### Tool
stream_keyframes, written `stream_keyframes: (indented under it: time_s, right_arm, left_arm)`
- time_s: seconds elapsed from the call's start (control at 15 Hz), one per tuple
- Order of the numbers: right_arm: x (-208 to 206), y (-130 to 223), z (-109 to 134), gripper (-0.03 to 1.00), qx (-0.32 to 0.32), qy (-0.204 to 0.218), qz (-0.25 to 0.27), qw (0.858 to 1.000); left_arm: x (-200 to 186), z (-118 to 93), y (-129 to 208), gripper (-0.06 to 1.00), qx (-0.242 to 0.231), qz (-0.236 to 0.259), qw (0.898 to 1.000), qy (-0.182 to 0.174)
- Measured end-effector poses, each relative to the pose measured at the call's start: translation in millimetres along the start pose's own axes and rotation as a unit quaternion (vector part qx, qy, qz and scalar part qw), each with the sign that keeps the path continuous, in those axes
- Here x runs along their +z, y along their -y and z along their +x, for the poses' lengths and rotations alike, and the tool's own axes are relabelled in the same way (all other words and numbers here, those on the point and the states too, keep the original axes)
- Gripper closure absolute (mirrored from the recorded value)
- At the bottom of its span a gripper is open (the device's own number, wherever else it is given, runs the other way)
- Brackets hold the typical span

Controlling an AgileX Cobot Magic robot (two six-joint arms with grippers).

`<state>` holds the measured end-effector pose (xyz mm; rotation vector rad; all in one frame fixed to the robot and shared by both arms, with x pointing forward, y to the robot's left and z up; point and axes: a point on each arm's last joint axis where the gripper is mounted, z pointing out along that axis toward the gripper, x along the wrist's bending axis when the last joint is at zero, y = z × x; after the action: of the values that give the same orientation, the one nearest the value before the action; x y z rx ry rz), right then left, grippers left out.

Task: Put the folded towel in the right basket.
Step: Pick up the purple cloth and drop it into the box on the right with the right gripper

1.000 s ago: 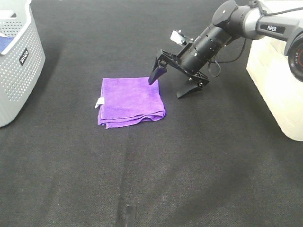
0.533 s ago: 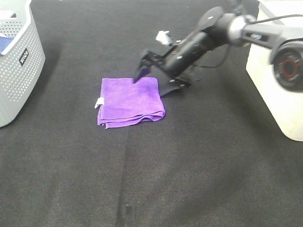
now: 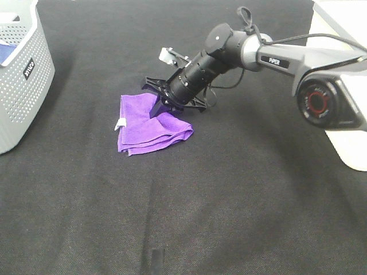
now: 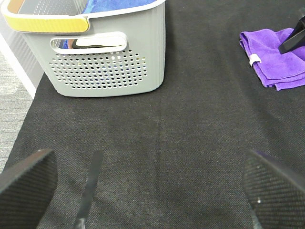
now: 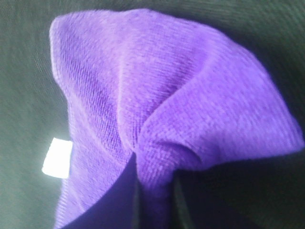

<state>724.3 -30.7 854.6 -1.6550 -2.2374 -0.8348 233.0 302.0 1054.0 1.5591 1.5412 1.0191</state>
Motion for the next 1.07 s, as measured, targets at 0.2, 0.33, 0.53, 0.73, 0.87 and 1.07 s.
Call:
stream_keyframes:
  time_s: [0.2, 0.33, 0.53, 0.73, 0.87, 1.07]
  right_arm:
    - [-44.7, -22.3, 22.6, 0.90, -0.063, 0.034, 0.010, 0.997]
    - [-123.2, -49.8, 43.2, 0.90, -0.079, 0.048, -0.078, 0.993]
    - [-267.2, -64.4, 56.3, 0.90, -0.114, 0.121, -0.208, 0.964]
    - [-402.3, -46.9, 27.3, 0.90, -0.103, 0.286, -0.300, 0.904]
    - [-444.6, -32.4, -19.8, 0.90, -0.049, 0.335, -0.304, 0.891]
    - [-445.8, -15.3, -102.5, 0.90, 0.035, 0.367, -0.244, 0.897]
  left_arm:
    - [0.0, 0.0, 0.0, -0.05, 0.000, 0.000, 1.000, 0.000]
    - [0.0, 0.0, 0.0, -0.05, 0.000, 0.000, 1.000, 0.000]
    - [0.0, 0.0, 0.0, -0.05, 0.000, 0.000, 1.000, 0.000]
    - [0.0, 0.0, 0.0, -0.05, 0.000, 0.000, 1.000, 0.000]
    - [0.0, 0.0, 0.0, -0.05, 0.000, 0.000, 1.000, 0.000]
    - [0.0, 0.0, 0.0, -0.05, 0.000, 0.000, 1.000, 0.000]
